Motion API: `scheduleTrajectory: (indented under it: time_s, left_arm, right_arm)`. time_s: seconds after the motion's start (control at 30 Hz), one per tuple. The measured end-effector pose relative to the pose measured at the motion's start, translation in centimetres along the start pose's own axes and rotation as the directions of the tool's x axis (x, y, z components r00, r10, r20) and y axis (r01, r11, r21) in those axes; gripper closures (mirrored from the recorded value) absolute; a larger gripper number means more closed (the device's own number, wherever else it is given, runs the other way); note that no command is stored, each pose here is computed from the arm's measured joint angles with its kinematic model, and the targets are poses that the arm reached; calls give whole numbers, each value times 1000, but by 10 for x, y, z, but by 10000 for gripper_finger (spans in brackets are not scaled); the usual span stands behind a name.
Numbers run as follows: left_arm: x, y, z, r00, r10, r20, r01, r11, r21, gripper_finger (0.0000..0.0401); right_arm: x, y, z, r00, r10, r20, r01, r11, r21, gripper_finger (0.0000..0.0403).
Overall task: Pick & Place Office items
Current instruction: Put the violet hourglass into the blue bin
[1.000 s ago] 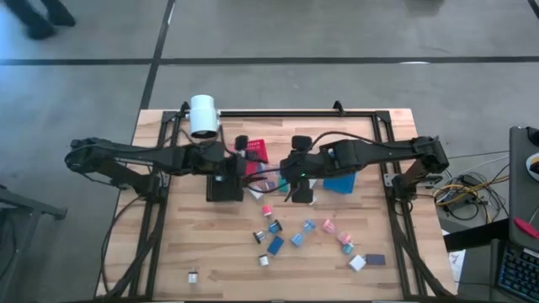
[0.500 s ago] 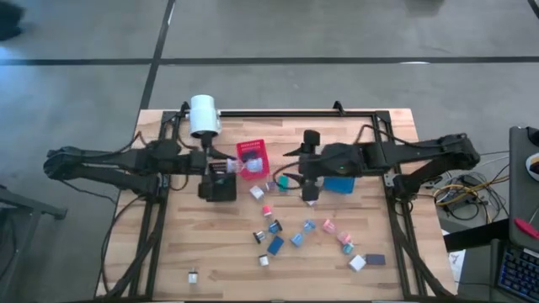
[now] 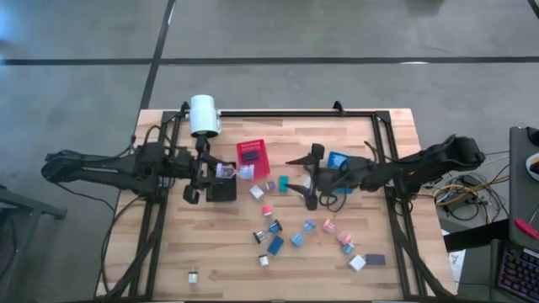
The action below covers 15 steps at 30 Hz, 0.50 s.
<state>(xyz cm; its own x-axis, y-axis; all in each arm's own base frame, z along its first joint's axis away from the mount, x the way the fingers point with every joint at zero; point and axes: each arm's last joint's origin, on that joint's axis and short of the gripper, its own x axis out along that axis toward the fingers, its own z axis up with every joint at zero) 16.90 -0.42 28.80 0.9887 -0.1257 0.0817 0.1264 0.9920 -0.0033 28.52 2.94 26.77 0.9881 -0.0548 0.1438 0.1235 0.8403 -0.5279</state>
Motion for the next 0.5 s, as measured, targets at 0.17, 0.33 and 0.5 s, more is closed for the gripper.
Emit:
scheduleTrajectory:
  time_s: [0.17, 0.33, 0.5]
  left_arm:
    - [15, 2, 1, 1000, -13, -14, 12, 1000, -15, 204]
    - [28, 4, 1, 999, -19, -41, 18, 1000, -20, 204]
    - [36, 5, 2, 998, -29, -49, 28, 999, -21, 204]
  right_arm:
    - [14, 4, -2, 1000, -10, -5, 10, 998, -70, 60]
    - [35, 6, 5, 1000, -14, 11, 16, 985, -172, 57]
    - [52, 8, 10, 999, -34, 22, 38, 974, -224, 67]
